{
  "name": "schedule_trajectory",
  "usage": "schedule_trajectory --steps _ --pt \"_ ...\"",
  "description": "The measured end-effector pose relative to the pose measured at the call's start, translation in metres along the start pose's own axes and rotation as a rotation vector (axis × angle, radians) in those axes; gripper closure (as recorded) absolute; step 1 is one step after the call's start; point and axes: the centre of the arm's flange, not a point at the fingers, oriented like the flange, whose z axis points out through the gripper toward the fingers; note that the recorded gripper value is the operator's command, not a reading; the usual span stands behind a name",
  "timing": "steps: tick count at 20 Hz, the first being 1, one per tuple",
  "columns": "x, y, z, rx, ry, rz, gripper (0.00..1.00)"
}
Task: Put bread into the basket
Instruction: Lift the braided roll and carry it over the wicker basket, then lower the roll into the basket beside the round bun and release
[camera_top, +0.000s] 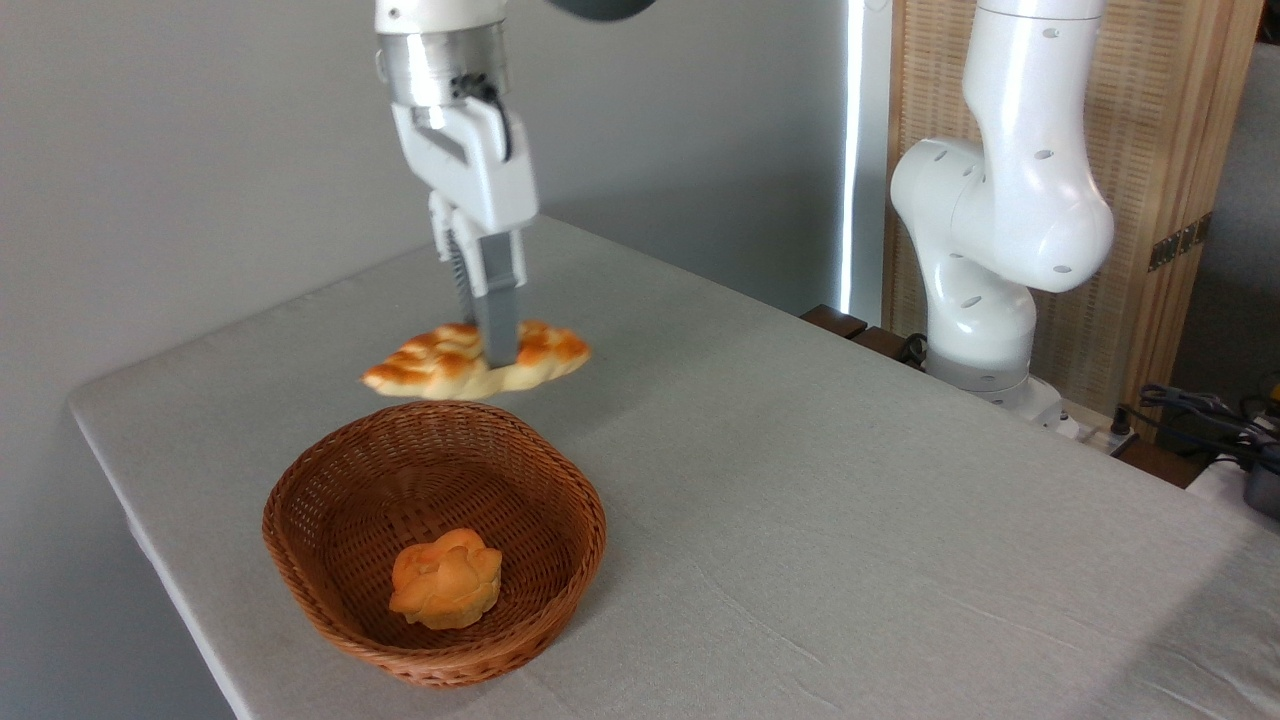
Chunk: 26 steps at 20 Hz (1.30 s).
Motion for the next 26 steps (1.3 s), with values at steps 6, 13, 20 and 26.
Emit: schedule_trajectory --steps 6,13,20,26 --pt "0.046 -0.002 0.047 0.039 0.06 0.045 0.09" --pt "0.055 -0.004 0.064 0.043 0.07 0.053 0.0" --pt "0.058 -0.006 0.073 0.045 0.059 0.059 0.0" --pt "0.054 -0.014 0.061 0.063 0.075 0.043 0.0"
